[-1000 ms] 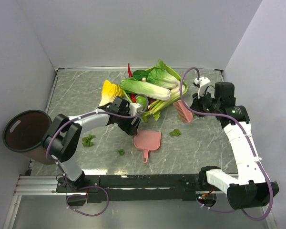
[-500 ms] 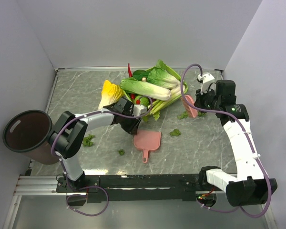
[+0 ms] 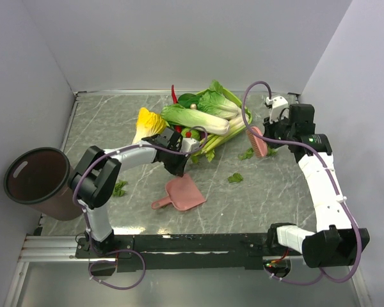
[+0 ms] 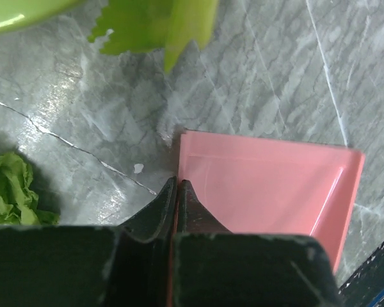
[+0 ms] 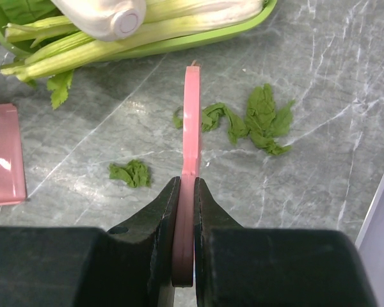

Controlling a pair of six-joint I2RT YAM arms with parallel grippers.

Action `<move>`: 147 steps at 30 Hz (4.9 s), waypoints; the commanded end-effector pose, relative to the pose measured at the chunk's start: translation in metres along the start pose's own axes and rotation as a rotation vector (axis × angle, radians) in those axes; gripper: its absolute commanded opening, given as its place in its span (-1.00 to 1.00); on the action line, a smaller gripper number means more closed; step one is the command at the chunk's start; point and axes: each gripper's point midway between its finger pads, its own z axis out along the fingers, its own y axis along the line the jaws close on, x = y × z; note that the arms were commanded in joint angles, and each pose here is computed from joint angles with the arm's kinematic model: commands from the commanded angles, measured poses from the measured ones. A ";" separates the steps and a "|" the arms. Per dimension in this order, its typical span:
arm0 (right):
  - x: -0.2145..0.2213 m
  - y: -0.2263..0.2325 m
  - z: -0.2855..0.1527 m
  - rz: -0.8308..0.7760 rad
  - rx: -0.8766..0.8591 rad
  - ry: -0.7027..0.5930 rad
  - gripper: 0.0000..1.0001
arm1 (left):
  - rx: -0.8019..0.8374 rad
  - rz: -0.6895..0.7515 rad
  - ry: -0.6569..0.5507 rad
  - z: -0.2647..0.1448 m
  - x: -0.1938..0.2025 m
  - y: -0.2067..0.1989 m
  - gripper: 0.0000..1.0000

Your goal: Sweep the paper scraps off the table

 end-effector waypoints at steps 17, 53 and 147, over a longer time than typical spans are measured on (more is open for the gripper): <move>-0.018 -0.016 0.003 -0.001 0.048 -0.045 -1.00 | 0.141 0.152 -0.159 -0.020 -0.076 -0.026 0.12; -0.007 -0.006 0.008 0.027 0.003 -0.028 -1.00 | 0.127 0.542 -0.056 -0.052 0.073 -0.024 0.68; 0.111 0.106 0.032 -0.220 -0.405 0.203 -1.00 | -0.101 0.321 0.151 0.006 0.003 -0.077 -0.98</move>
